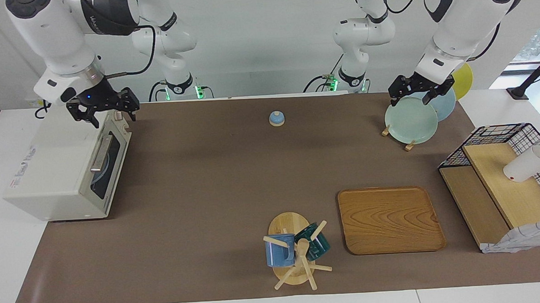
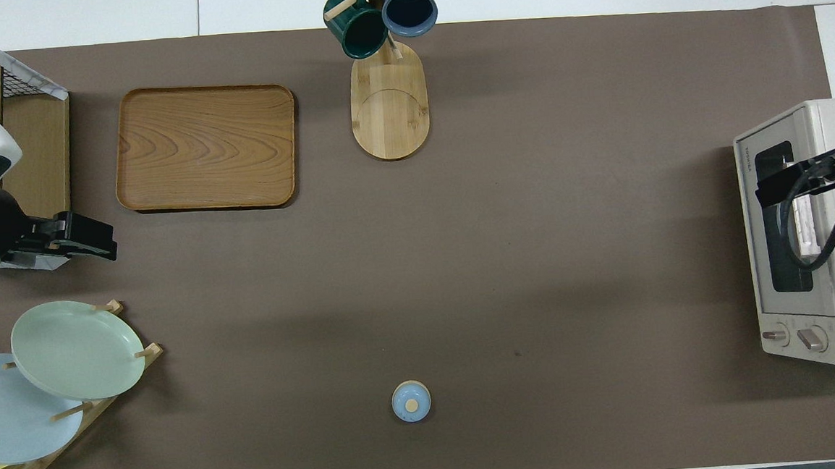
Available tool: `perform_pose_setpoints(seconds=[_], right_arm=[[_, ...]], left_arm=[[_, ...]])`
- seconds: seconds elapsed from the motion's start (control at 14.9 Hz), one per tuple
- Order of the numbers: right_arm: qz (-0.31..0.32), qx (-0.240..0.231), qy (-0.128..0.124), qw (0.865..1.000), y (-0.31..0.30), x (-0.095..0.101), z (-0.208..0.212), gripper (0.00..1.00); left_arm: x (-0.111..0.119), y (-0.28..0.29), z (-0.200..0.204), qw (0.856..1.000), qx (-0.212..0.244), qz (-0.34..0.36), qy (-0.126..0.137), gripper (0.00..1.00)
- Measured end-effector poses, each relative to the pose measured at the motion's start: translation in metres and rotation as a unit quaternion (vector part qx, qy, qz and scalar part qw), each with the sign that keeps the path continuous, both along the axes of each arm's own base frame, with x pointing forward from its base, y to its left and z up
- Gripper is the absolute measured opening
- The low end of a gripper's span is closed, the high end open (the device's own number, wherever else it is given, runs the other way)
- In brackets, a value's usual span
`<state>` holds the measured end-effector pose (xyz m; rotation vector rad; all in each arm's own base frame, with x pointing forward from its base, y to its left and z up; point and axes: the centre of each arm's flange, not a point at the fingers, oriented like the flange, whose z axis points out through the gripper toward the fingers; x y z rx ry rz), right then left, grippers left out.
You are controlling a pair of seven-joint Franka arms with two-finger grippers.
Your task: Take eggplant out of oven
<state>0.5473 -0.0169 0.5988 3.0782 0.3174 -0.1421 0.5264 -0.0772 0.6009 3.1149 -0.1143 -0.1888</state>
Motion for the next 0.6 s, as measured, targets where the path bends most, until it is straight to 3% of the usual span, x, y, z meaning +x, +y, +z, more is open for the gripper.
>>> perform_pose_setpoints(seconds=[0.47, 0.6], right_arm=[[0.0, 0.0, -0.001, 1.0, 0.0, 0.0003, 0.0002, 1.0], [0.003, 0.0, -0.015, 1.0, 0.0001, 0.0038, 0.0002, 1.0]], left_arm=[[0.0, 0.0, 0.0, 1.0, 0.0, 0.0, 0.0, 1.0], [0.0, 0.0, 0.0, 1.0, 0.0, 0.0, 0.0, 1.0]])
